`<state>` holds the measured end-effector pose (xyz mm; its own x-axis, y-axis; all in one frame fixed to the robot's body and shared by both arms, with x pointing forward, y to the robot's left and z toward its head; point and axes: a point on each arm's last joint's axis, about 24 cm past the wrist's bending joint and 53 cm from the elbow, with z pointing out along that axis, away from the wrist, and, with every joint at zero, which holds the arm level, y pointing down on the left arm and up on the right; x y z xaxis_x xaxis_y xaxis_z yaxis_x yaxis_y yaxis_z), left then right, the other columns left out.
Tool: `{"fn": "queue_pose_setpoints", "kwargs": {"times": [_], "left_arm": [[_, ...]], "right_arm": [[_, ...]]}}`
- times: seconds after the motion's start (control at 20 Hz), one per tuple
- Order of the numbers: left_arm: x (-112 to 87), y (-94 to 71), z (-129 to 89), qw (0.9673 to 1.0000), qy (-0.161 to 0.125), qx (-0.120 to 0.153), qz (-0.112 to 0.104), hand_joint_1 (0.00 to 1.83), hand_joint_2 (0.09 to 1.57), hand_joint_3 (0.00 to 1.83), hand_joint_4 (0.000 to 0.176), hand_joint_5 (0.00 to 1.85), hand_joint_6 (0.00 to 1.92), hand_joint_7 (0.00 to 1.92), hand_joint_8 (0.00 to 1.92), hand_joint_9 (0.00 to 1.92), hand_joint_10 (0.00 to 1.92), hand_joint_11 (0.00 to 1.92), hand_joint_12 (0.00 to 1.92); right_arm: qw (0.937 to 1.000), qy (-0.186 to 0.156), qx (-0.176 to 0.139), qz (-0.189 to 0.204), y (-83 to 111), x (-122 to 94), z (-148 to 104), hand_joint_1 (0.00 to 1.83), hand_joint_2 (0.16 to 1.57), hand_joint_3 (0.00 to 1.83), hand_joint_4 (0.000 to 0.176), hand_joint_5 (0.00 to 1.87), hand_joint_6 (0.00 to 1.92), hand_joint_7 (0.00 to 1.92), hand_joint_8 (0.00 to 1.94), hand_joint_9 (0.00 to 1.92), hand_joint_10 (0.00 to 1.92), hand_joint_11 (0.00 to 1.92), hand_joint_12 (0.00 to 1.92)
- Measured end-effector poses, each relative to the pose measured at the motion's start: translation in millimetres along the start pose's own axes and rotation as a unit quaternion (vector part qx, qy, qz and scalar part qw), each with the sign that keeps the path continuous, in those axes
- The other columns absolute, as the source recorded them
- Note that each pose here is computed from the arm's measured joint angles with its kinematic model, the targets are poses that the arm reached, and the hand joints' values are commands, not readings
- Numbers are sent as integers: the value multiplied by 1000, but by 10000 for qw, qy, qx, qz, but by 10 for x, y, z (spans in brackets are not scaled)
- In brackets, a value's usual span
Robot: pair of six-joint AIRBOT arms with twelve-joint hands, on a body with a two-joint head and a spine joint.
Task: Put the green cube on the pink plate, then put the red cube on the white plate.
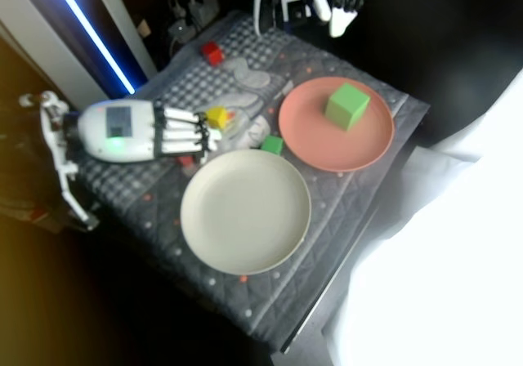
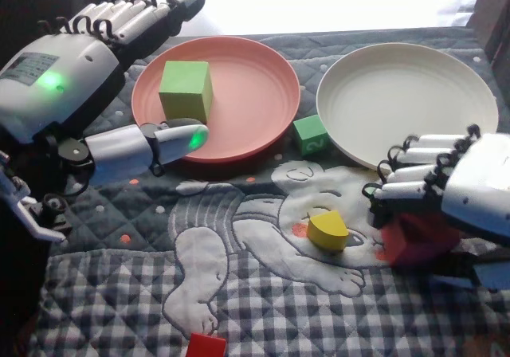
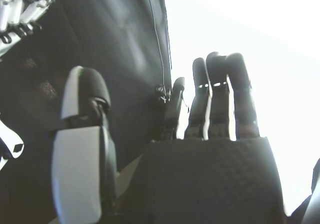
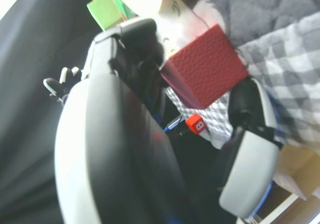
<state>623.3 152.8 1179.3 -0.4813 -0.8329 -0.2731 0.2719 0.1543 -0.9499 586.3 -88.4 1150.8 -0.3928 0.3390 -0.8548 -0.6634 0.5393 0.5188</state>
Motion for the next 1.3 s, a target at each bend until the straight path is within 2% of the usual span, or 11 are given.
{"fn": "queue_pose_setpoints", "kwargs": {"times": [0.25, 0.35, 0.45, 0.5, 0.75, 0.85, 0.9, 1.0, 1.15, 1.2, 1.3], "left_arm": [[-53, 44, -43, 9999, -114, -39, -40, 488, 1171, 0, 62, 96, 0, 144, 703, 6, 1220, 0, 1542], [-73, 63, -51, 9998, -155, -71, -61, 485, 1171, 0, 60, 90, 0, 116, 758, 5, 1250, 0, 1663], [-78, 52, -51, 9998, -167, -47, -62, 477, 1157, 0, 69, 93, 0, 70, 914, 3, 1369, 0, 1803], [-77, 45, -51, 9999, -161, -33, -54, 500, 1141, 0, 90, 118, 3, 57, 965, 12, 1378, 0, 1822], [-94, -30, -57, 9997, -203, 109, -45, 507, 1136, 0, 105, 96, 0, 78, 769, 20, 1292, 0, 1809], [-67, -103, -67, 9996, -160, 233, -17, 635, 1135, 0, 79, 117, 1, 90, 713, 0, 1293, 0, 1828], [-60, -142, -69, 9994, -147, 314, -1, 661, 1130, 0, 76, 126, 0, 84, 795, 0, 1372, 0, 1842], [-76, -168, -69, 9992, -182, 368, -6, 653, 1129, 0, 79, 124, 1, 60, 864, 0, 1376, 0, 1800], [-67, -224, -70, 9987, -180, 474, -8, 648, 1160, 4, 41, 102, 0, 87, 751, 12, 1313, 0, 1786], [-50, -236, -71, 9987, -162, 493, -12, 653, 1153, 0, 43, 116, 1, 138, 728, 61, 1290, 11, 1767], [-46, -244, -72, 9986, -155, 509, -10, 645, 1148, 0, 40, 138, 3, 164, 713, 79, 1314, 39, 1753]], "right_arm": [[9999, -124, -54, -35, 44, -116, 46, 1343, 1219, 7, 0, 855, 1138, 763, 1421, 604, 1614, 494, 1921], [9993, -316, -155, -85, 109, -262, 20, 1342, 1230, 5, 0, 832, 1169, 694, 1474, 633, 1620, 575, 1913], [9971, -647, -347, -175, 215, -500, 1, 1357, 1201, 0, 0, 797, 1234, 797, 1304, 755, 1500, 720, 1802], [9940, -953, -452, -304, 264, -756, 0, 1350, 1215, 0, 0, 771, 1295, 791, 1309, 708, 1550, 695, 1811], [9881, -1349, -438, -596, 147, -1100, 46, 1355, 1202, 0, 0, 738, 1298, 840, 1234, 758, 1492, 620, 1787], [9863, -1449, -390, -690, 44, -1194, 123, 1341, 1226, 6, 0, 850, 1112, 757, 1440, 592, 1667, 407, 1895], [9861, -1461, -316, -729, -24, -1232, 158, 1331, 1254, 6, 0, 804, 1129, 663, 1567, 580, 1697, 516, 1916], [9856, -1470, -226, -801, -103, -1294, 194, 1340, 1234, 0, 0, 777, 1218, 733, 1442, 668, 1581, 474, 1865], [9853, -1437, 81, -925, -339, -1400, 228, 1352, 1207, 0, 0, 749, 1294, 809, 1316, 743, 1461, 632, 1685], [9861, -1378, 200, -905, -408, -1397, 255, 1321, 1262, 7, 0, 781, 1377, 685, 1444, 515, 1598, 315, 1819], [9875, -1265, 303, -889, -488, -1337, 326, 1330, 1238, 0, 0, 845, 1247, 742, 1403, 530, 1571, 258, 1860]]}}
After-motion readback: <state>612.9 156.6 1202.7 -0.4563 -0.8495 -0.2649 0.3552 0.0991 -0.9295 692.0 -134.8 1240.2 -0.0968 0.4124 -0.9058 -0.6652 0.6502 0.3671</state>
